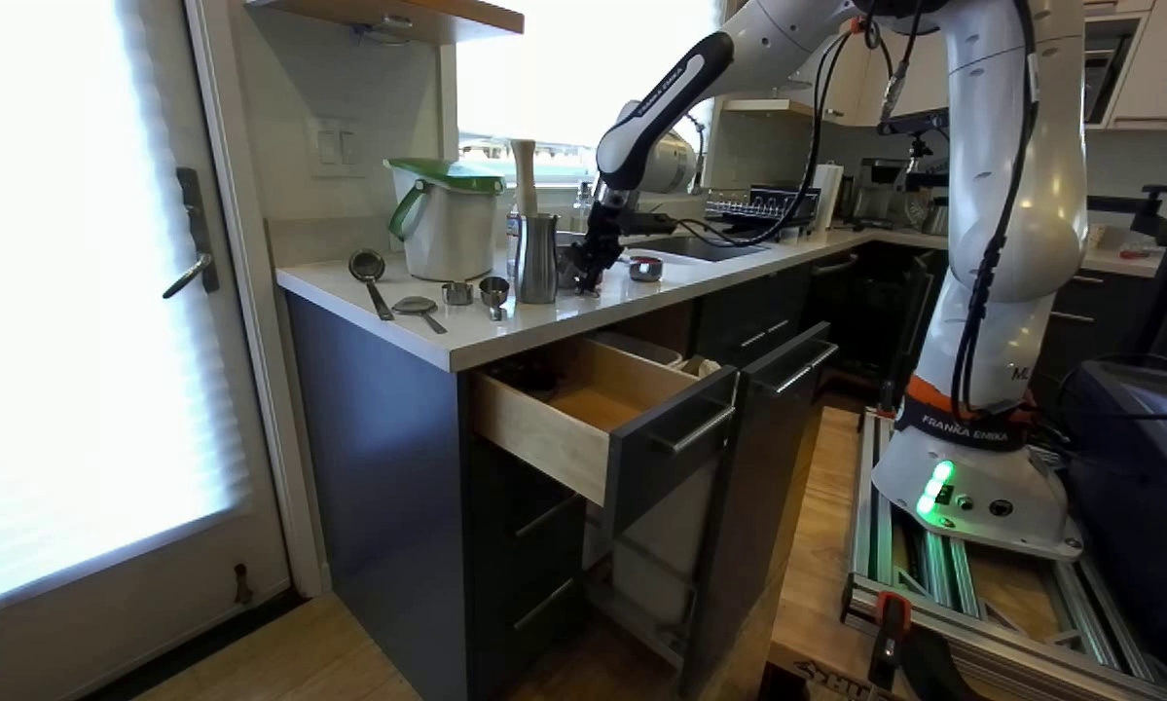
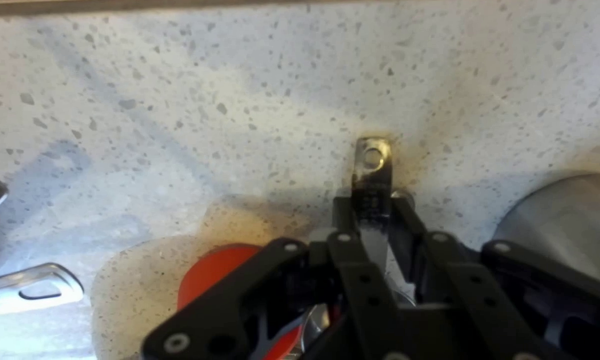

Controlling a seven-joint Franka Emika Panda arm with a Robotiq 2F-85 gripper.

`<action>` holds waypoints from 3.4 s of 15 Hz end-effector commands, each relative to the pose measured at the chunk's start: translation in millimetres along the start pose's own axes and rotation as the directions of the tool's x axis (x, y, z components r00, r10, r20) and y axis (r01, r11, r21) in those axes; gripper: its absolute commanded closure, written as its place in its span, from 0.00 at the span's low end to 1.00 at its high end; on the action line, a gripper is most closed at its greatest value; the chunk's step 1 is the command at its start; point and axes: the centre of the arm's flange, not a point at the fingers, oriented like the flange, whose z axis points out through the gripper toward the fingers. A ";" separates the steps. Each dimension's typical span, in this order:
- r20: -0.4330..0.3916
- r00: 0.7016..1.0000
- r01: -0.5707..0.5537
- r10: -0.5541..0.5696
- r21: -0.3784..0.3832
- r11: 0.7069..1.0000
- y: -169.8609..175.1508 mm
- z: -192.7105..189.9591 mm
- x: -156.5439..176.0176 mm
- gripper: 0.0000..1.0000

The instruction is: Move the silver measuring cup on the left to the left then place the orange measuring cup on the left inside the orange measuring cup on the right

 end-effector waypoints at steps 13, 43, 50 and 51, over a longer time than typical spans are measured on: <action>0.223 0.950 -0.242 0.217 0.090 0.966 -21.3 -25.9 -5.7 0.94; 0.117 0.962 -0.246 0.247 -0.027 0.969 -36.1 -16.3 5.0 0.94; 0.047 0.973 -0.223 0.225 -0.048 0.974 -38.7 0.6 8.6 0.94; 0.041 0.974 -0.222 0.224 -0.053 0.974 -38.3 3.2 8.8 0.94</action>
